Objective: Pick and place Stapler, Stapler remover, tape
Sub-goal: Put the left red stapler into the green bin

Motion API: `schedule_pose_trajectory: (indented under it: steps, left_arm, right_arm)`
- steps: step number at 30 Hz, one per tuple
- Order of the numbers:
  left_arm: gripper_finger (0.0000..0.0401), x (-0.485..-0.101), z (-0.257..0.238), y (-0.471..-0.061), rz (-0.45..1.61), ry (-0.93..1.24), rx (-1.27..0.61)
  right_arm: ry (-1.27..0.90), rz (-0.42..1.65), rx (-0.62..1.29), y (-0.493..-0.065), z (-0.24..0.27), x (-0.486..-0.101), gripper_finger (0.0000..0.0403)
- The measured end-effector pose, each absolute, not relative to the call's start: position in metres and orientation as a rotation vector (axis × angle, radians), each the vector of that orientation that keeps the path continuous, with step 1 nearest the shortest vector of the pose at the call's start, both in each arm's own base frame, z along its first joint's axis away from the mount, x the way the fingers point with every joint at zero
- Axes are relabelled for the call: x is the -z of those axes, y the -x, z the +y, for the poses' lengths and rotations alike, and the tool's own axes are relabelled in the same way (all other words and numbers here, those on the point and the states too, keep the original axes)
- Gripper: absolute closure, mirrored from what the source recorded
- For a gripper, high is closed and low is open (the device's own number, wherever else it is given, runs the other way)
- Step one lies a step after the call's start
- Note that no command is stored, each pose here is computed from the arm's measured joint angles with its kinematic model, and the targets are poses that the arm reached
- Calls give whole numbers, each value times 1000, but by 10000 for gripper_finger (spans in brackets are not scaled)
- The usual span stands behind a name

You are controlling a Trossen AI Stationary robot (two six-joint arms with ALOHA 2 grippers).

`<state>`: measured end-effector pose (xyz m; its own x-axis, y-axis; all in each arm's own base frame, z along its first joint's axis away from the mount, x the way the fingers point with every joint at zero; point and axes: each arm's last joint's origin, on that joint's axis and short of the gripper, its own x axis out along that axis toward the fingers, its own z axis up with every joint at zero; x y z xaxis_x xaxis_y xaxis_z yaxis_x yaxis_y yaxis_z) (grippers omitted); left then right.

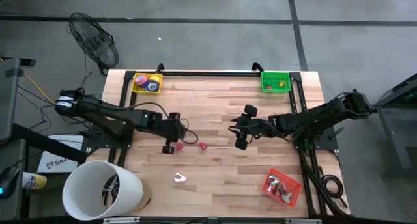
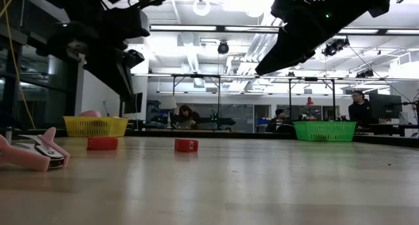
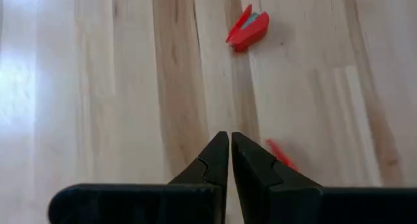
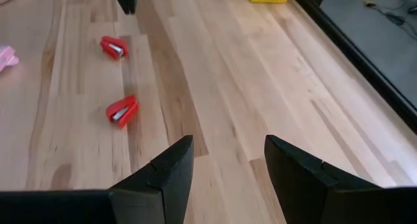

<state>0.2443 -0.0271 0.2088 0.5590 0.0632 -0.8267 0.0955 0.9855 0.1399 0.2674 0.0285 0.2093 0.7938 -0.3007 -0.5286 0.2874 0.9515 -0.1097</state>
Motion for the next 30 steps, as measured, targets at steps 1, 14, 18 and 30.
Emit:
schedule_pose_trajectory:
  steps: [1,14,18,30]
  left_arm:
    - [380,-209,-30,-244,979,-152,4]
    - [232,-182,-73,-245,1085,47,-49]
    - [210,-180,-71,-242,1107,29,-92]
    - [157,-178,-68,-237,1125,223,-293]
  right_arm:
    - [24,577,313,-267,29,-209,222]
    - [37,593,306,-266,29,-208,222]
    - [35,597,296,-266,29,-208,222]
    - [30,606,299,-266,29,-207,221]
